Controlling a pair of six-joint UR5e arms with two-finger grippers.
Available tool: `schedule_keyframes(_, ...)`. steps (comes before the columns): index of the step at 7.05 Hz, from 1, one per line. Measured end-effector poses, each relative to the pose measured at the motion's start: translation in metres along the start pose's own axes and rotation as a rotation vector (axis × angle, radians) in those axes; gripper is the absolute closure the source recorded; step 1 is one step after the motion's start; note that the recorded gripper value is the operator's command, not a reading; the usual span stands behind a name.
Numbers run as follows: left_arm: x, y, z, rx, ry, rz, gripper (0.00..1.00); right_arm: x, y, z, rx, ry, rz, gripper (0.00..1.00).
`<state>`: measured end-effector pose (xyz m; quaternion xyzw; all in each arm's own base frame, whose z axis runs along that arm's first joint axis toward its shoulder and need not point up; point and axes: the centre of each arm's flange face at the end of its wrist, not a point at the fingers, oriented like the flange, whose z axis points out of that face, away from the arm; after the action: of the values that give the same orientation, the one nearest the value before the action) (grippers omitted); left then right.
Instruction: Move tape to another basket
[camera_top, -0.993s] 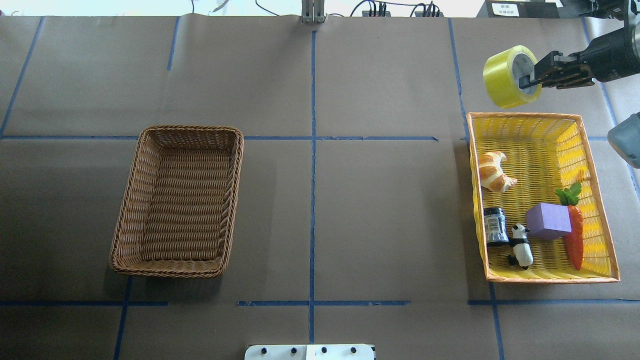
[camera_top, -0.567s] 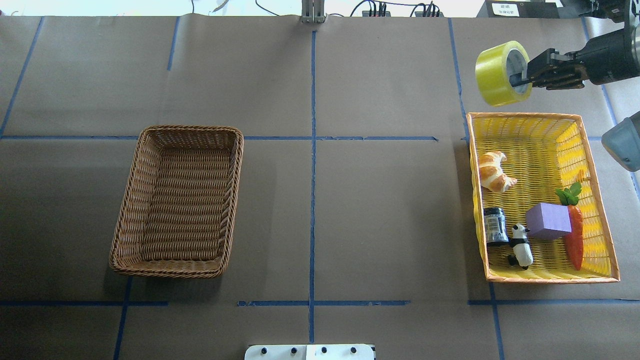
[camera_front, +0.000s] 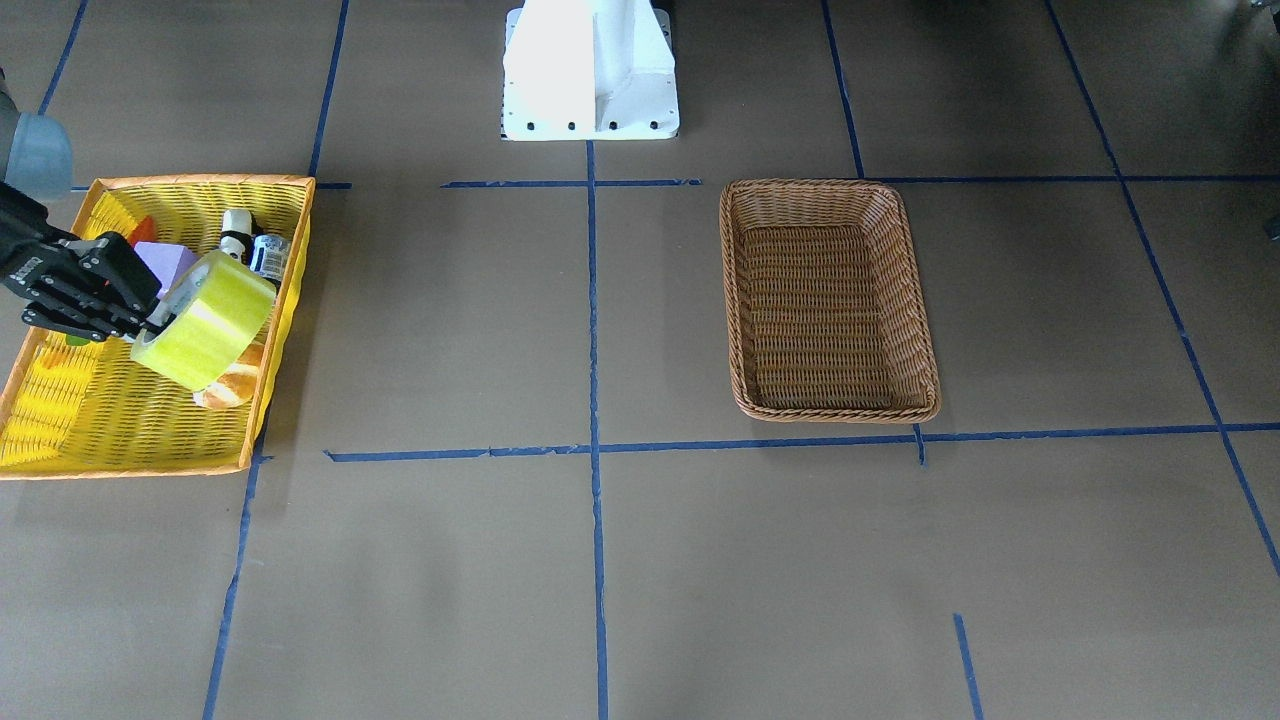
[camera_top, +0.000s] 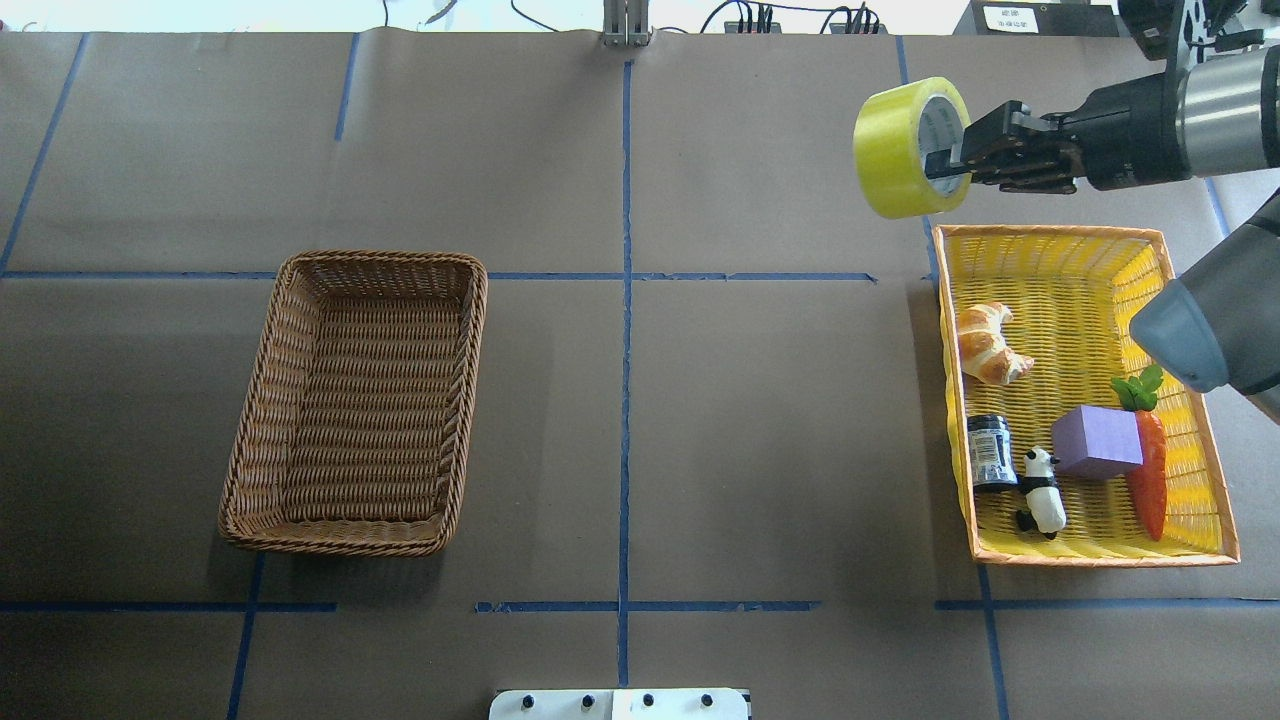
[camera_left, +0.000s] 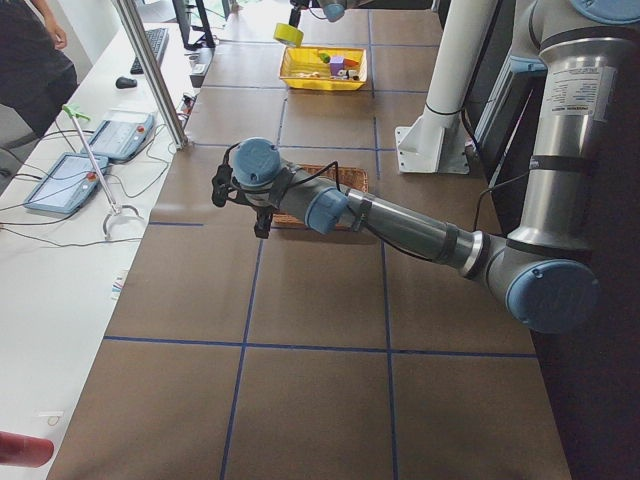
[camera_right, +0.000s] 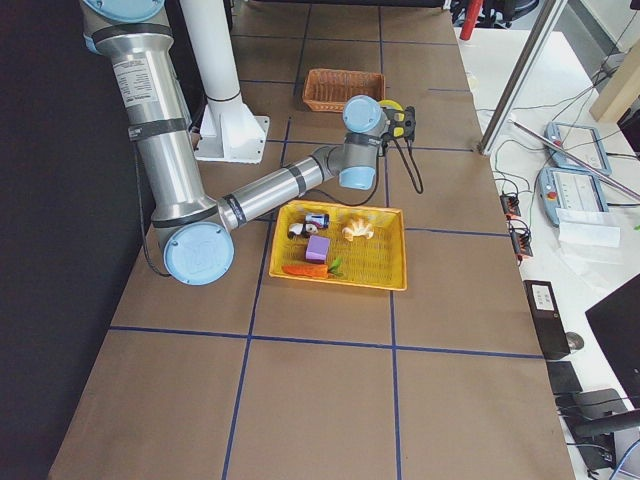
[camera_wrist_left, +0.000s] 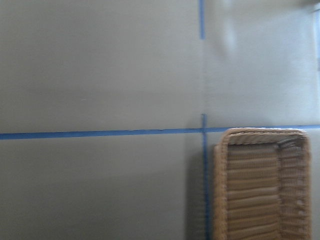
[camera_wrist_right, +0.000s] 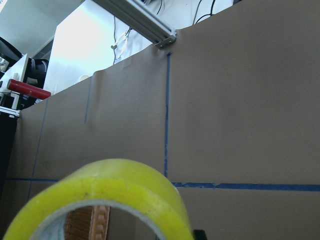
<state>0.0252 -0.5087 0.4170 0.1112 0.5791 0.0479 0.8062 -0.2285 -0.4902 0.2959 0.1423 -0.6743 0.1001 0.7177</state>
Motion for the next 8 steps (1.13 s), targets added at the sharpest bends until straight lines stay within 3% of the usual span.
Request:
schedule_keyframes(2, 0.087, -0.017, 0.031, -0.008, 0.092, 0.029, 0.08, -0.041, 0.049, 0.022, 0.041, -0.126, 0.033, 1.0)
schedule_keyframes(3, 0.122, -0.016, 0.049, -0.01, 0.142, 0.059, 0.07, -0.055, 0.075, 0.035, 0.05, -0.2, 0.05, 1.0)
schedule_keyframes(4, 0.145, -0.011, 0.07, 0.011, 0.182, 0.126, 0.0, -0.063, 0.093, 0.045, 0.05, -0.241, 0.061, 1.0)
schedule_keyframes(5, 0.178, -0.006, 0.09, 0.069, 0.227, 0.156, 0.0, -0.069, 0.104, 0.053, 0.049, -0.261, 0.067, 1.0)
schedule_keyframes(6, 0.222, 0.001, 0.106, 0.133, 0.313, 0.103, 0.0, -0.074, 0.113, 0.057, 0.044, -0.274, 0.07, 1.0)
schedule_keyframes(7, 0.28, 0.013, 0.121, 0.177, 0.479, -0.032, 0.0, -0.082, 0.12, 0.059, 0.034, -0.294, 0.064, 1.0)
schedule_keyframes(8, 0.337, 0.03, 0.133, 0.175, 0.661, -0.172, 0.0, -0.098, 0.126, 0.062, 0.02, -0.331, 0.05, 1.0)
